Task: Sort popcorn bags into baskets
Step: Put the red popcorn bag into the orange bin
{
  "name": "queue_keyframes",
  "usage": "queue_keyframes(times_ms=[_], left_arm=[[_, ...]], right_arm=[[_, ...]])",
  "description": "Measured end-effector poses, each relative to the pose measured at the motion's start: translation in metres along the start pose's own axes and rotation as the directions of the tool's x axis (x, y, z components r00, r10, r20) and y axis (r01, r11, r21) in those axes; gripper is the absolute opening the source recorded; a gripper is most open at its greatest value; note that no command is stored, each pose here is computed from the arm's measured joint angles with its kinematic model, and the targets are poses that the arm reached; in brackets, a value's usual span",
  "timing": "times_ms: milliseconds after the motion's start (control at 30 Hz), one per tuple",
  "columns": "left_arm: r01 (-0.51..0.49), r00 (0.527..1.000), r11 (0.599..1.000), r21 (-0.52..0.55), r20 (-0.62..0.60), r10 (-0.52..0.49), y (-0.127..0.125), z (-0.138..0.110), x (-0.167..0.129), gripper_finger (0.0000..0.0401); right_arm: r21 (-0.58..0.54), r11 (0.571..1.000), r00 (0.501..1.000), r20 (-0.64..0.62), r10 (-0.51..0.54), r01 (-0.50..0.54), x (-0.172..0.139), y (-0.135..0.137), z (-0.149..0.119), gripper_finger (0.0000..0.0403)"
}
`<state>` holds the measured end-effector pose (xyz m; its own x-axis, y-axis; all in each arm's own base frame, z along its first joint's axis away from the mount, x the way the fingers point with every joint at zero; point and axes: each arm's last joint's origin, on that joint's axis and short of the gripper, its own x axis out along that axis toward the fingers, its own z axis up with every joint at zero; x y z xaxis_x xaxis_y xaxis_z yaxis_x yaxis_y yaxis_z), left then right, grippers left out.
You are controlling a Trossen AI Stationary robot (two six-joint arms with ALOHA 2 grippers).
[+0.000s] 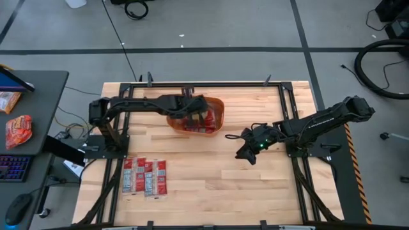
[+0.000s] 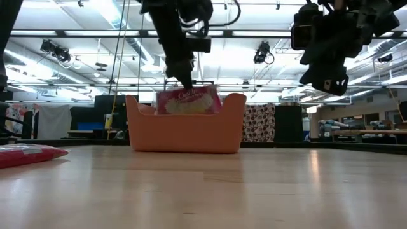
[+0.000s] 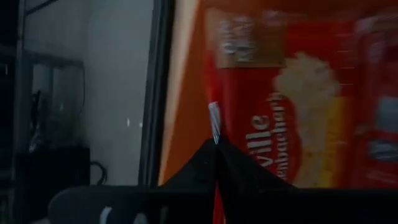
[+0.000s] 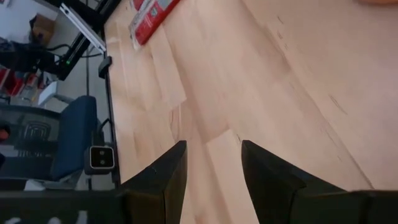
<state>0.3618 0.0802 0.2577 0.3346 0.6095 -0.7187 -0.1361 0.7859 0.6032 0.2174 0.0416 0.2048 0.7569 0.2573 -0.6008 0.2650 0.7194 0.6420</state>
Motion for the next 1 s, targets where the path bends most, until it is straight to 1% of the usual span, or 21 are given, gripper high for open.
queue_keyframes(times_ms=[100,200,333,400,467,500,533,567,600,633,667,733,767,800,833,867,1000], left_arm=[[-0.025,0.999,0.998,-0.053,-0.025,0.024,0.008,-0.004,0.005,0.0039],[-0.046,0.998,0.988,-0.146,-0.043,0.04,0.017,-0.007,0.01,0.0078],[-0.03,0.999,0.968,-0.248,-0.041,0.02,0.022,-0.009,0.013,0.0136],[0.01,1.0,0.956,-0.293,-0.024,-0.018,0.02,-0.006,0.006,0.0158],[0.117,0.993,0.941,-0.318,0.037,-0.111,0.017,-0.001,-0.007,0.0169],[0.189,0.982,0.924,-0.331,0.072,-0.175,0.014,0.002,-0.015,0.0171],[0.275,0.961,0.894,-0.353,0.126,-0.246,0.012,0.006,-0.024,0.0172],[0.37,0.929,0.851,-0.372,0.171,-0.329,0.008,0.009,-0.03,0.0172],[0.461,0.887,0.8,-0.385,0.206,-0.413,0.002,0.012,-0.037,0.0171],[0.553,0.833,0.733,-0.396,0.236,-0.501,-0.003,0.014,-0.044,0.0169],[0.635,0.769,0.656,-0.407,0.254,-0.586,-0.01,0.015,-0.05,0.0167],[0.725,0.664,0.52,-0.451,0.258,-0.702,-0.025,0.016,-0.062,0.0163],[0.742,0.626,0.473,-0.475,0.24,-0.742,-0.034,0.016,-0.069,0.0161],[0.743,0.605,0.452,-0.493,0.208,-0.768,-0.043,0.015,-0.075,0.0159],[0.738,0.595,0.45,-0.502,0.17,-0.786,-0.053,0.013,-0.083,0.0157],[0.729,0.594,0.462,-0.505,0.13,-0.794,-0.063,0.01,-0.09,0.0155],[0.679,0.619,0.564,-0.471,-0.048,-0.784,-0.104,-0.006,-0.122,0.0147]], right_arm=[[0.001,1.0,1.0,0.009,0.004,-0.004,0.0,0.0,0.001,0.0158],[-0.001,1.0,1.0,0.014,0.01,-0.01,0.0,0.0,0.002,0.0158],[-0.003,1.0,0.999,0.025,0.021,-0.021,0.0,0.002,0.003,0.0158],[-0.004,1.0,0.999,0.028,0.027,-0.027,0.0,0.002,0.003,0.0158],[-0.005,1.0,0.999,0.029,0.029,-0.029,0.0,0.002,0.003,0.0158],[-0.005,1.0,0.999,0.029,0.029,-0.029,0.0,0.003,0.003,0.0158],[-0.007,1.0,0.999,0.031,0.031,-0.031,0.0,0.003,0.003,0.0158],[-0.009,0.999,0.999,0.031,0.031,-0.031,0.0,0.003,0.003,0.0158],[-0.01,0.999,0.999,0.032,0.033,-0.032,0.0,0.003,0.003,0.0158],[-0.014,0.999,0.999,0.036,0.036,-0.036,0.0,0.003,0.004,0.0158],[-0.02,0.999,0.999,0.036,0.037,-0.036,0.0,0.003,0.004,0.0158],[-0.033,0.999,0.998,0.041,0.042,-0.04,0.0,0.004,0.004,0.0158],[-0.039,0.998,0.998,0.043,0.043,-0.041,0.0,0.004,0.004,0.0158],[-0.043,0.998,0.998,0.043,0.043,-0.042,0.0,0.004,0.005,0.0158],[-0.047,0.998,0.998,0.044,0.045,-0.043,0.0,0.004,0.005,0.0158],[-0.054,0.998,0.998,0.046,0.047,-0.044,0.0,0.004,0.005,0.0158],[-0.065,0.996,0.997,0.055,0.056,-0.052,0.0,0.005,0.006,0.0158]])
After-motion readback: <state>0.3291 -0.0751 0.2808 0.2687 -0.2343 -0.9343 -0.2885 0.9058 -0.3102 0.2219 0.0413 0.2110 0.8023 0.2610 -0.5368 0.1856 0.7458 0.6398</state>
